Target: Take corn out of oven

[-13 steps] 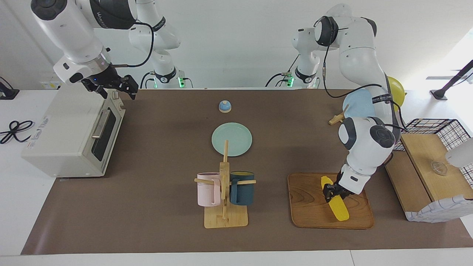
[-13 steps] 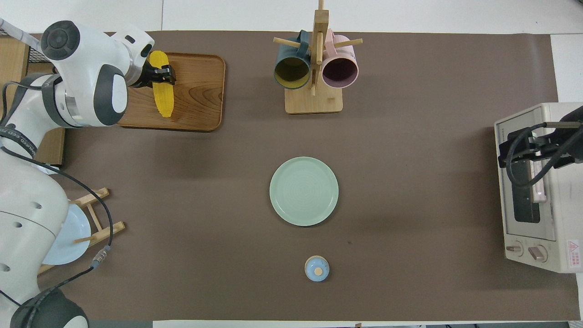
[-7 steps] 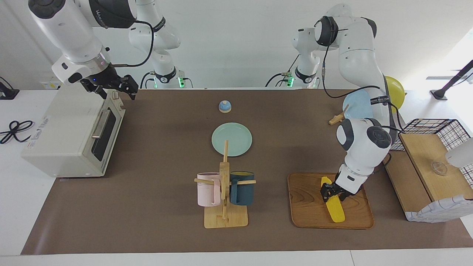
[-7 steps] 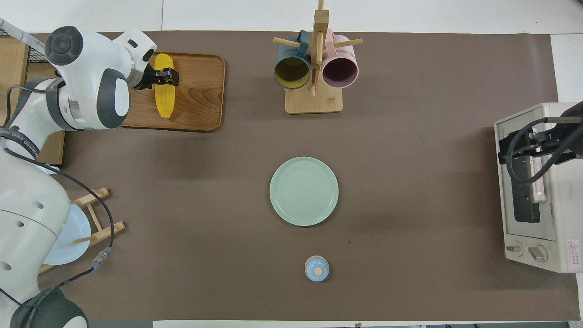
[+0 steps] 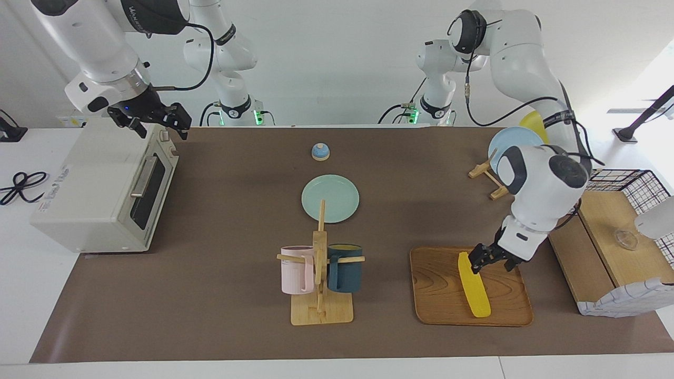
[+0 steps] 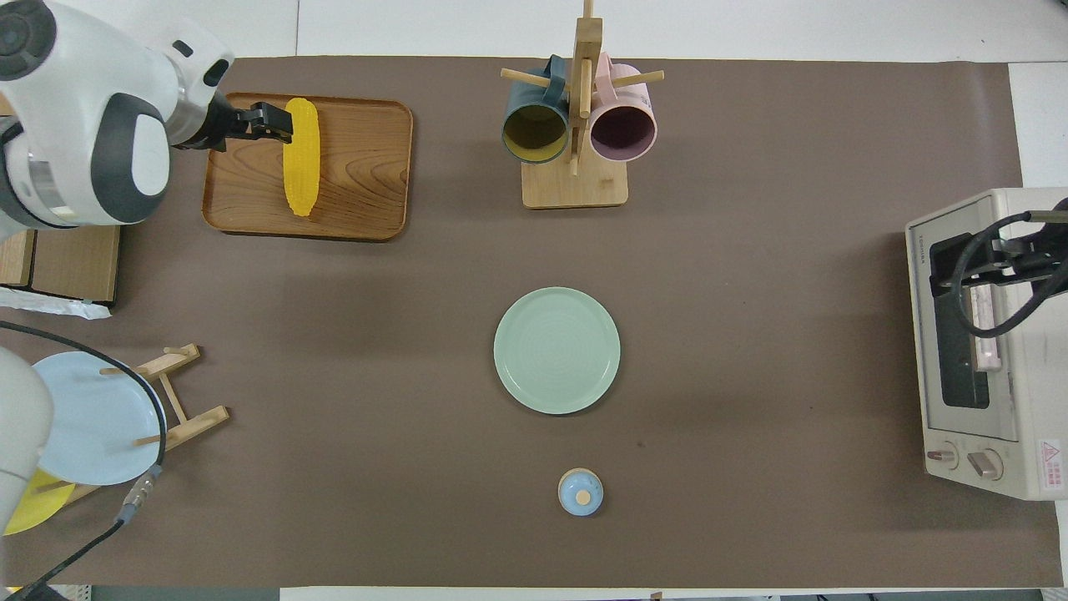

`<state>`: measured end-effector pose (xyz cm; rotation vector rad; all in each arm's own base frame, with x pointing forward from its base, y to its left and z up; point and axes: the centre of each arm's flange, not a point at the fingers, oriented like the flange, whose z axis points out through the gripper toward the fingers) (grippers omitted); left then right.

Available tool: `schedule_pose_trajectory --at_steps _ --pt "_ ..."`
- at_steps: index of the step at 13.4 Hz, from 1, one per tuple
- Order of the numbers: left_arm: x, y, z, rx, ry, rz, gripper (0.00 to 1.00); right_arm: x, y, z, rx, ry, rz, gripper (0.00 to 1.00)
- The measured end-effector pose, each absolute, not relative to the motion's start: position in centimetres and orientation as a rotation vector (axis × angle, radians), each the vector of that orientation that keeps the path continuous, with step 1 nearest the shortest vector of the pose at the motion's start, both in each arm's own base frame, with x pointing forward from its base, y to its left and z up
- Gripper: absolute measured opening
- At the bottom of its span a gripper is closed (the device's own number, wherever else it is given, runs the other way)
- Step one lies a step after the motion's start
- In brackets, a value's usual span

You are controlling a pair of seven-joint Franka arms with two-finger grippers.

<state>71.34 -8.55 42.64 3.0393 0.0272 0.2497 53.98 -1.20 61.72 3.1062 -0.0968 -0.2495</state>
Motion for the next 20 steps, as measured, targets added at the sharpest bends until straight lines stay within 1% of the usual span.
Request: schedule_pose_trajectory --at_steps 3,8,11,13,16,20 --pt "68.2 -6.7 50.1 3.053 0.046 0.187 1.00 54.0 -1.9 61.9 3.107 -0.117 -0.245 1.00" --pt "62.2 -3.8 58.7 3.074 0.092 0.047 1.00 54.0 -2.2 61.8 3.107 -0.126 -0.246 1.00" --pt "58.6 -2.7 62.6 3.077 0.105 -0.015 1.00 54.0 -2.2 61.7 3.106 -0.126 -0.249 1.00" --pt "56.3 -2.7 64.5 3.079 0.098 -0.072 1.00 54.0 -2.2 61.7 3.106 -0.126 -0.250 1.00" --pt "53.6 -2.7 66.1 3.086 0.089 -0.149 1.00 54.0 -2.2 61.7 3.106 -0.126 -0.250 1.00" --pt "51.9 -2.2 66.8 3.094 0.100 -0.164 1.00 54.0 -2.2 61.7 3.106 -0.124 -0.250 1.00"
